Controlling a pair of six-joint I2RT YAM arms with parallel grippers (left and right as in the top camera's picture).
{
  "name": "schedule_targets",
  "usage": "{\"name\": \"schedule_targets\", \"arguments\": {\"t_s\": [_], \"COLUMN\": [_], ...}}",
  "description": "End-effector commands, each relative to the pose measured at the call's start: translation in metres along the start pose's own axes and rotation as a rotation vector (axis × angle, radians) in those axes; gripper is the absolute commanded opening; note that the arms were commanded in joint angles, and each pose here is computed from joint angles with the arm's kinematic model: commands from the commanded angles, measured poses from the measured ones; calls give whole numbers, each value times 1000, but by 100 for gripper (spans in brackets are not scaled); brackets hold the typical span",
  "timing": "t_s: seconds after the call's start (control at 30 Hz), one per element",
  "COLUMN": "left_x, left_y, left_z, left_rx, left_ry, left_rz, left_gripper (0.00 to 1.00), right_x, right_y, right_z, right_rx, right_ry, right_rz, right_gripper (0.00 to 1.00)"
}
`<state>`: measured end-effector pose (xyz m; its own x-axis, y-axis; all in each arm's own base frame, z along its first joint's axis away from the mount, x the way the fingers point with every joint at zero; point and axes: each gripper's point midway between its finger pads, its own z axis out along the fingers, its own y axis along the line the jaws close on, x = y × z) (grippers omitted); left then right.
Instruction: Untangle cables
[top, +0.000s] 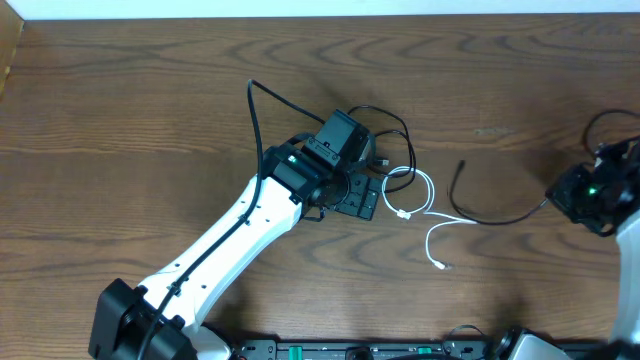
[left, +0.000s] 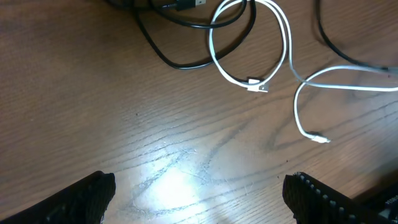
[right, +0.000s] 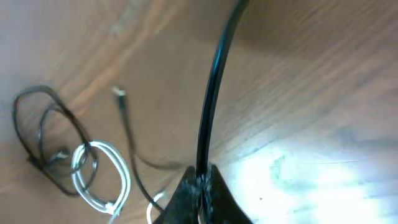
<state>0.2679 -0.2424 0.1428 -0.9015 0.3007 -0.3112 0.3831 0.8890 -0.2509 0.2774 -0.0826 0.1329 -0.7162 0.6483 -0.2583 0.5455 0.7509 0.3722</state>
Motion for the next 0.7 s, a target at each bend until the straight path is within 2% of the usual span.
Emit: {"name": "schedule_targets", "arguments": {"t_s": [0.0,0.17,0.33,0.5,0.67], "left_x": [2,2,2,2,2], "left_y": [3,3,3,3,3], "left_z": [3,3,3,3,3], "left_rx": [-17,-17,-17,-17,-17], "left_ry": [9,9,9,9,10], "left_rz": [-6,-5,-5,-5,-6], "left_gripper": [91,91,91,91,91], "right_x": [-7,2,-6,-35,-75], "right_y": [14,26,42,56,45], "right_z": [-39,-82,-123,-162,-189], "right_rx": [11,11,-8,-8,123], "right_ry": [-49,-55,-163,-389,-599], "right_rz": [-81,-160,-232,-312,-310], "right_gripper": [1,1,1,1,1]}}
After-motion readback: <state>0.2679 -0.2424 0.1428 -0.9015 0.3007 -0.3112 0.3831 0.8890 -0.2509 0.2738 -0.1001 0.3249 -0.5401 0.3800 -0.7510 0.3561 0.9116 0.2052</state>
